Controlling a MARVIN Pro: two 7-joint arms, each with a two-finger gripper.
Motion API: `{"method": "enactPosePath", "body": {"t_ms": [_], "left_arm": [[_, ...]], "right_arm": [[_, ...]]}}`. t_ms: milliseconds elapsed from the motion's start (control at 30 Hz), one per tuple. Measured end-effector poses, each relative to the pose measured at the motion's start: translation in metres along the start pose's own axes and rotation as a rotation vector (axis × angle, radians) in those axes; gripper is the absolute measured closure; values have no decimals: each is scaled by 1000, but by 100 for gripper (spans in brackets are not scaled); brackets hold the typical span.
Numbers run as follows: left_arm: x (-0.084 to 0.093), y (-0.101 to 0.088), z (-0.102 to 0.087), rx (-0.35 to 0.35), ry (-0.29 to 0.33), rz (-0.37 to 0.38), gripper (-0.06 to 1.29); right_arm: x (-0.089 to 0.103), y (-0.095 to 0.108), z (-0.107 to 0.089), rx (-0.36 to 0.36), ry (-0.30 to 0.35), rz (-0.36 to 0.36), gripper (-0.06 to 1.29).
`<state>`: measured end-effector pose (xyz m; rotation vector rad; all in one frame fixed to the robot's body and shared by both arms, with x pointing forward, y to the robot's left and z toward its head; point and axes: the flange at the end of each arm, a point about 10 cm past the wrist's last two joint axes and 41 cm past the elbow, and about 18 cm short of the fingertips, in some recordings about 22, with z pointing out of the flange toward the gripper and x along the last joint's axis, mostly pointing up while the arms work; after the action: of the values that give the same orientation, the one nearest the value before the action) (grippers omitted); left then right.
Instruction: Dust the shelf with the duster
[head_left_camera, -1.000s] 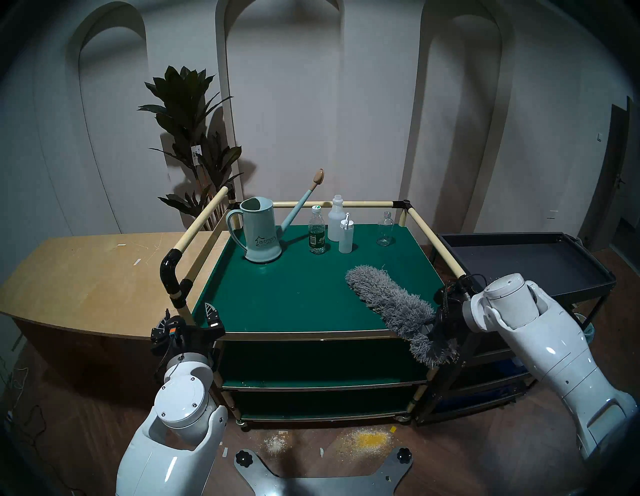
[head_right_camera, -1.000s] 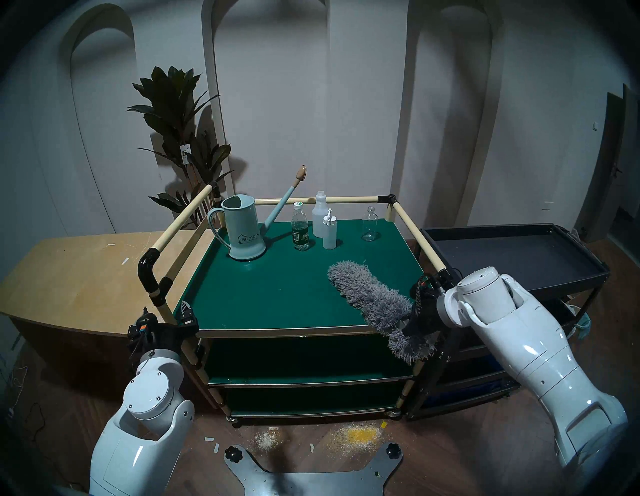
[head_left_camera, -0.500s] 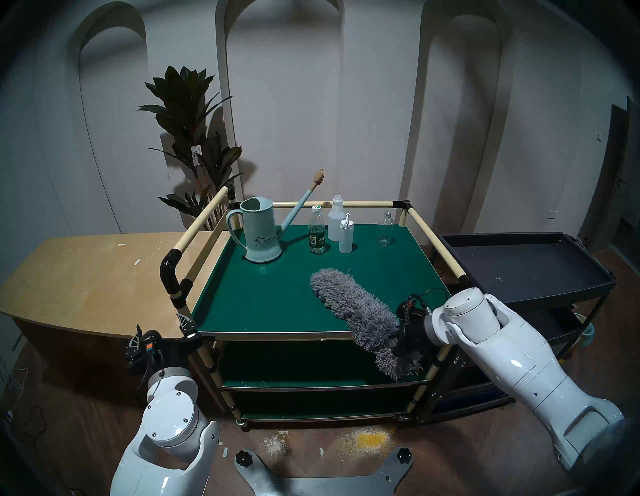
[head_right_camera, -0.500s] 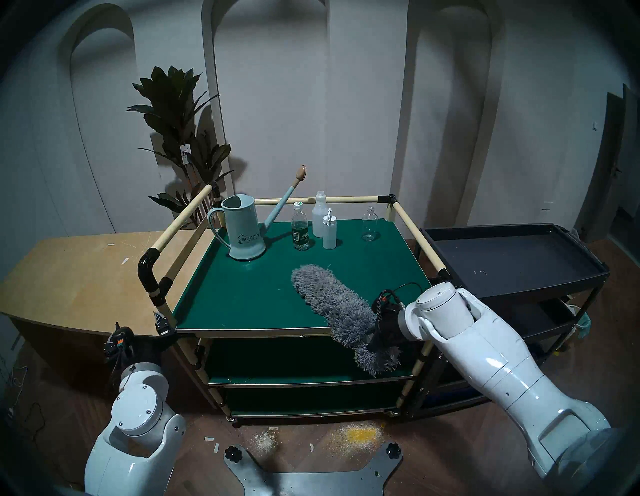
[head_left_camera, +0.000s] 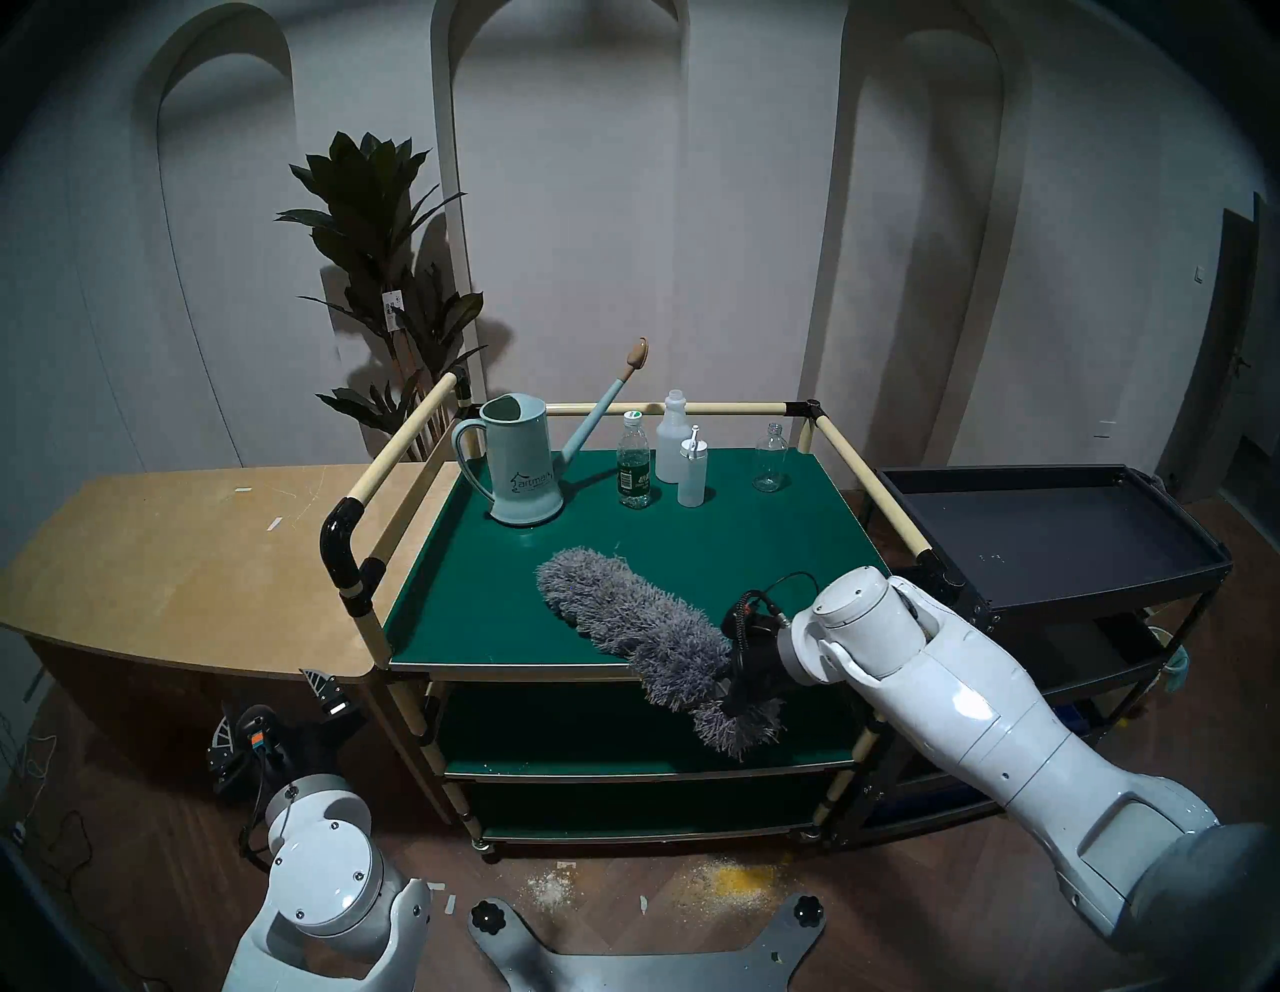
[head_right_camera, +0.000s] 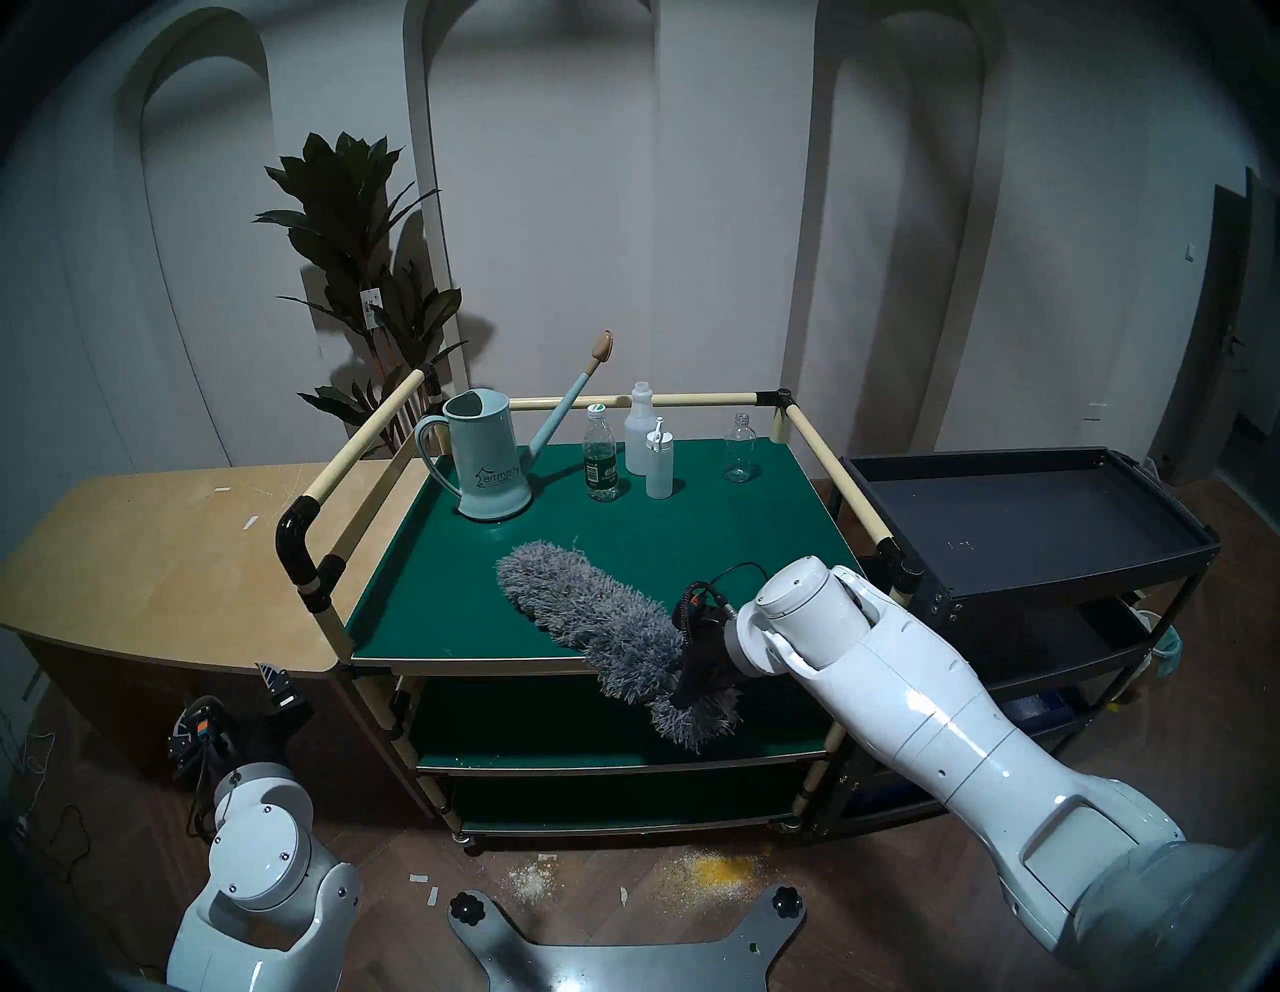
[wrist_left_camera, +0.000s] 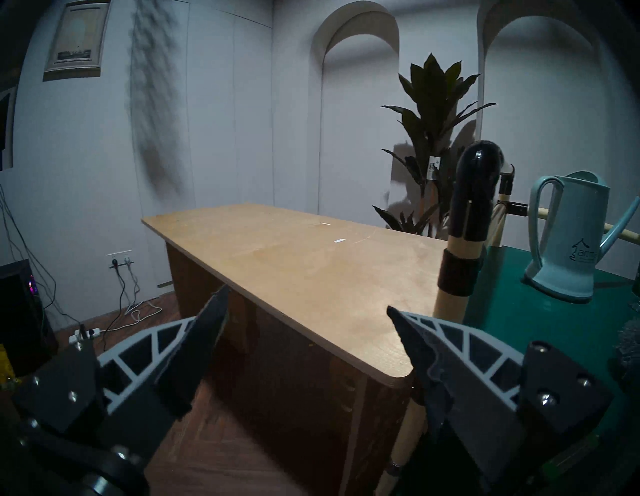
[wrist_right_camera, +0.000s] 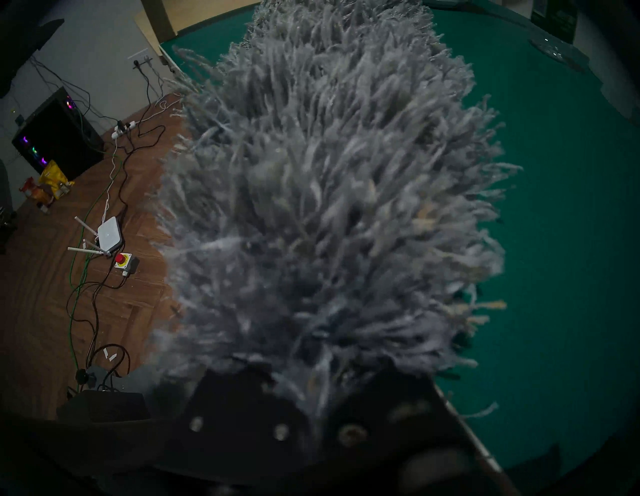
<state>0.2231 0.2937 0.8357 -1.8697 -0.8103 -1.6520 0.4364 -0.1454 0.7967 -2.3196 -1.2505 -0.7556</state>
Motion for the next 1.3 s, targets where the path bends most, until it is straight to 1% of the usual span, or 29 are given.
{"method": "enactPosePath", "body": {"t_ms": [233,300,400,567,633,733,800,867,933,1000,1100,1167,1300], "left_arm": [[-2,-13,-3,57,2,-12,-2],[-2,-19,-3,79,5,-17,-2],[-3,-22,-4,93,5,-20,-2],[-6,-32,-7,132,7,-31,-2],[-7,-37,-9,150,7,-36,-2],[-9,-41,-11,166,8,-43,-2],[-11,-45,-13,179,9,-51,-2],[-11,-47,-15,186,11,-57,-2],[-13,-49,-17,193,14,-67,-2],[-14,-51,-18,196,17,-75,-2],[-15,-52,-20,190,20,-82,-2],[-16,-51,-20,179,21,-84,-2],[-17,-47,-19,141,26,-81,-2]], "right_arm": [[24,-13,16,45,-14,-62,123],[34,-22,21,72,-21,-99,123],[40,-28,24,92,-25,-125,123],[54,-51,32,167,-41,-208,123],[61,-64,33,211,-47,-247,123],[68,-78,33,258,-52,-290,123],[75,-91,31,306,-59,-331,123],[78,-97,29,334,-63,-353,123],[82,-108,24,378,-67,-389,123],[85,-113,18,405,-67,-407,123],[89,-115,10,405,-54,-419,123],[93,-112,2,392,-38,-413,123],[103,-96,-18,341,8,-364,123]]}}
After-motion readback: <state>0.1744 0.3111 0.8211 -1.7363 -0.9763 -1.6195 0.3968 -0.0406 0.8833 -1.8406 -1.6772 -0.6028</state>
